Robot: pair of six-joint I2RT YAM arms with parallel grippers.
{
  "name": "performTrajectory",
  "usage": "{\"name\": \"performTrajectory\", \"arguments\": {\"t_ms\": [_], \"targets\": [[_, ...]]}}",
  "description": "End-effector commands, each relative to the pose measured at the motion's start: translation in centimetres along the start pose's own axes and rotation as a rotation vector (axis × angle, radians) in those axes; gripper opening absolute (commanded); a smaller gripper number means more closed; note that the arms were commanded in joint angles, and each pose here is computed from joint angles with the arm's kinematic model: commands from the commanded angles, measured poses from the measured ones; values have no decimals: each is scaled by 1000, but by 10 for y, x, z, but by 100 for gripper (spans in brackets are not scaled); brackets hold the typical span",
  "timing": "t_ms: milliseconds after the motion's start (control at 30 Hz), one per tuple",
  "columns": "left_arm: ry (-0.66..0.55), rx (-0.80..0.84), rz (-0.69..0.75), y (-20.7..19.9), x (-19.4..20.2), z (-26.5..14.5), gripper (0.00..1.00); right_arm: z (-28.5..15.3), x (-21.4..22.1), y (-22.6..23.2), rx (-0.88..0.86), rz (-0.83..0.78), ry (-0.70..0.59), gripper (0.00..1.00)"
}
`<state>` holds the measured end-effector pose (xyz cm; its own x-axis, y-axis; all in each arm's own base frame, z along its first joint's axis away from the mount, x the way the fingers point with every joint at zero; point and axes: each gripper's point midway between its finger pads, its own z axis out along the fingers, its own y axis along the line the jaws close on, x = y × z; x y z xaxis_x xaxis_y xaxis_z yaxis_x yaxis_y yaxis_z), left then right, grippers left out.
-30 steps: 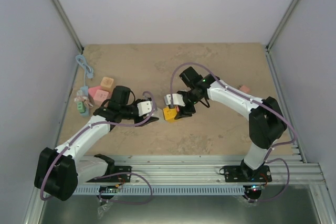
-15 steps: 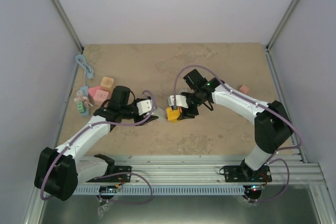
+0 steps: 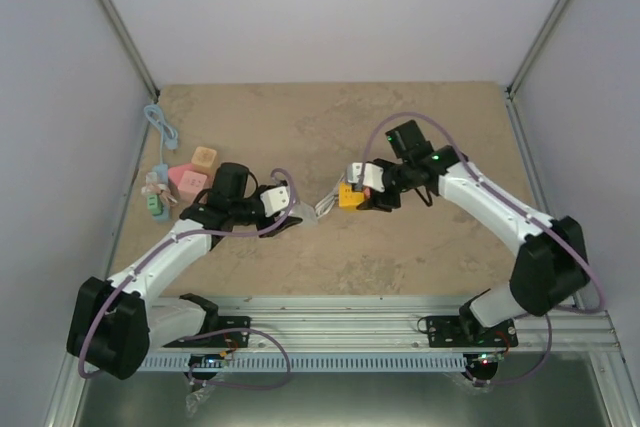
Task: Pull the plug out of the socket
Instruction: Place the socket at the center of the board.
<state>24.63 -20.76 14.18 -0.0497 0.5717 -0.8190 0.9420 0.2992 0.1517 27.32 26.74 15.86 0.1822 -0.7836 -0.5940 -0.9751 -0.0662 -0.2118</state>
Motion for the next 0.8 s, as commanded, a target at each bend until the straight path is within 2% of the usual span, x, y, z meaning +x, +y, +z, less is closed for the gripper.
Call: {"name": "performTrajectory", "arguments": {"t_ms": [0,133,233,467,767], "targets": [[-27,-55,-33,19,-8,4,0,-28,9,-11,121,14,-45,1],[8,-144,-100,46,-4,13,0,-54,21,-15,236,25,-67,1],[40,-310,-149,83,0,13,0,-63,33,-13,290,41,-65,1],[37,-699,-267,163,3,-1,0,-57,55,-1,286,126,-49,1],[179,-1091,-423,252,43,-12,0,-62,61,3,327,159,-89,1]]}}
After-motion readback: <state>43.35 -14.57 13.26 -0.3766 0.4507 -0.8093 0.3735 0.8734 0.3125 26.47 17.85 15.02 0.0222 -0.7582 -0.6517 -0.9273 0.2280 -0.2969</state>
